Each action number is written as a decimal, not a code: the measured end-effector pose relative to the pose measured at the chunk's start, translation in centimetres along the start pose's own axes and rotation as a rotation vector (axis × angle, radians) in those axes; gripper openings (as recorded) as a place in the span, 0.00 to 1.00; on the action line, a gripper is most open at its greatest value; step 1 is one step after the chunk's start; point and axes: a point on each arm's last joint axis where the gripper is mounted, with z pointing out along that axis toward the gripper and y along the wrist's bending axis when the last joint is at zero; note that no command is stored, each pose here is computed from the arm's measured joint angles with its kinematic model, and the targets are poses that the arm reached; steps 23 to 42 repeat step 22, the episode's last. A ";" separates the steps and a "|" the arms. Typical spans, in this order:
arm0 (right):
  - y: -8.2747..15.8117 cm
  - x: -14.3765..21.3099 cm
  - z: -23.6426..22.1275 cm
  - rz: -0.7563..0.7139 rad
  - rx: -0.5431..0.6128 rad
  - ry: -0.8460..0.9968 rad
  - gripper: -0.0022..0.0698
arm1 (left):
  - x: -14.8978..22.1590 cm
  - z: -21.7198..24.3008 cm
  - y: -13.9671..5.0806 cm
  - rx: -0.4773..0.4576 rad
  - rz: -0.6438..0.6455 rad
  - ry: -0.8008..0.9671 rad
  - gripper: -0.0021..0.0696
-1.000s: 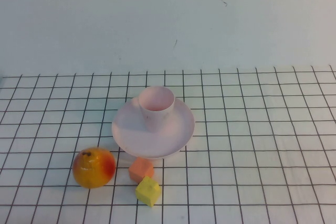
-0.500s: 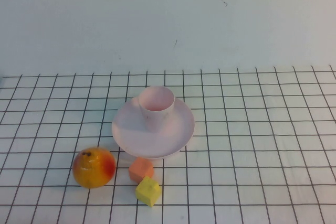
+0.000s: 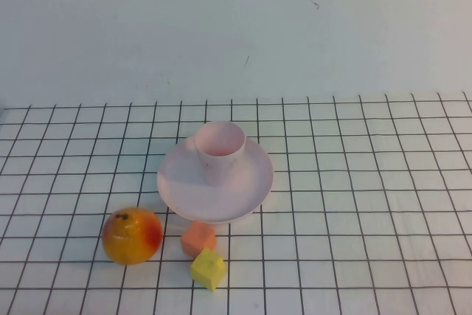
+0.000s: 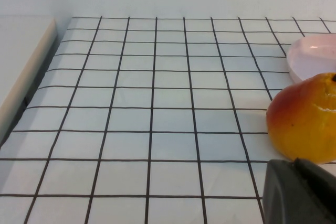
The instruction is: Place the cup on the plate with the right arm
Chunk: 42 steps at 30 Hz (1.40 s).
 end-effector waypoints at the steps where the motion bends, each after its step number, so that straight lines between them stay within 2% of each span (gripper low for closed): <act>1: 0.0 0.0 0.0 0.009 -0.001 0.000 0.03 | 0.0 0.0 0.0 0.000 0.000 0.000 0.02; 11: 0.0 0.0 0.0 0.071 -0.001 0.000 0.03 | 0.0 0.0 0.0 0.000 0.000 0.000 0.02; 42: -0.1 0.0 0.0 0.054 0.008 0.001 0.03 | 0.0 0.0 0.0 0.000 0.000 0.000 0.02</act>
